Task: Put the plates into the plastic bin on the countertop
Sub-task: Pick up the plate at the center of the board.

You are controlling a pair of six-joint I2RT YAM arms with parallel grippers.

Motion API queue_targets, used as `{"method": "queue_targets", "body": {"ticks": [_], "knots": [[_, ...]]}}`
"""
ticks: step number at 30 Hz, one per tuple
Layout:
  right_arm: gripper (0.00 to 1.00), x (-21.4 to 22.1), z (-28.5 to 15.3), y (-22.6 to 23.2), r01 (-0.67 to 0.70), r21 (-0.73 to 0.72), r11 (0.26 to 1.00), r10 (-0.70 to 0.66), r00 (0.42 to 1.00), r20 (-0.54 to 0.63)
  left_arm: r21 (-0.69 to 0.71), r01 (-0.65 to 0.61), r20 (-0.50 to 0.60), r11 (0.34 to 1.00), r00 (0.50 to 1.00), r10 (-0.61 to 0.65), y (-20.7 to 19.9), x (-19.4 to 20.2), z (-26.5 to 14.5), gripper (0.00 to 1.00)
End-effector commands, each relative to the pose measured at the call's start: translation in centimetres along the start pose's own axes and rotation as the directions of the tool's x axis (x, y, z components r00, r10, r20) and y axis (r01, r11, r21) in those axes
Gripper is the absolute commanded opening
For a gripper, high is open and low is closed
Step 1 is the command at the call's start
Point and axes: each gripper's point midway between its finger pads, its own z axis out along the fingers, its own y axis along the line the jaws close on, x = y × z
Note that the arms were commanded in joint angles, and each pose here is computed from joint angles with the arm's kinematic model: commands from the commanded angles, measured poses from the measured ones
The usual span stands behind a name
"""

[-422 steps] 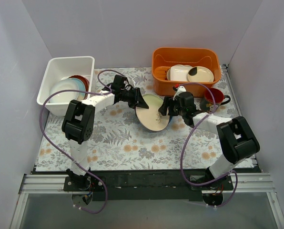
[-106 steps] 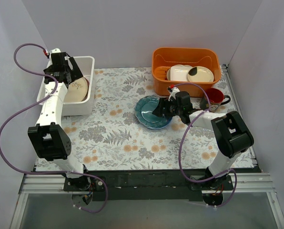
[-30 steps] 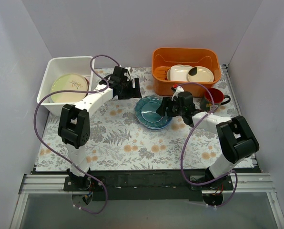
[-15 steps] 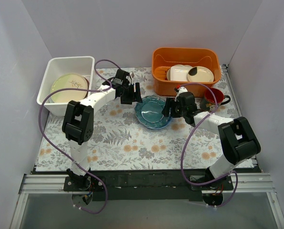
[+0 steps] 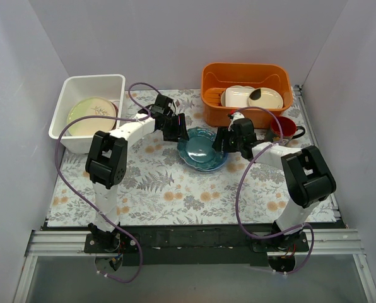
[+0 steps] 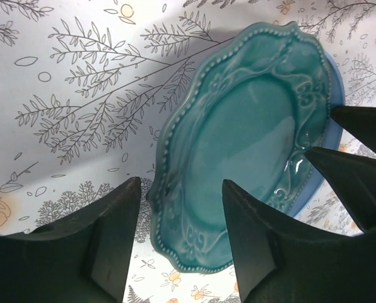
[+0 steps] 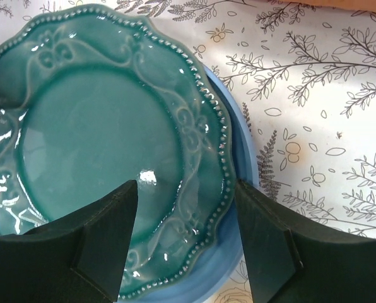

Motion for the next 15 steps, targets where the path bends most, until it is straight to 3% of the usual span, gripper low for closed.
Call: {"method": "queue_targets", "body": {"ticks": [1, 15], "knots": [[0.7, 1.3, 0.9, -0.2, 0.004, -0.009, 1.0, -0.004, 0.998, -0.059, 0.053, 0.005, -0.01, 0.999, 1.0, -0.004, -1.0, -0.1, -0.5, 0.5], [0.69, 1.4, 1.0, 0.8, 0.003, -0.07, 0.998, -0.008, 0.998, -0.063, 0.311, 0.051, -0.059, 0.949, 0.998, -0.035, -5.0, 1.3, -0.8, 0.44]]}}
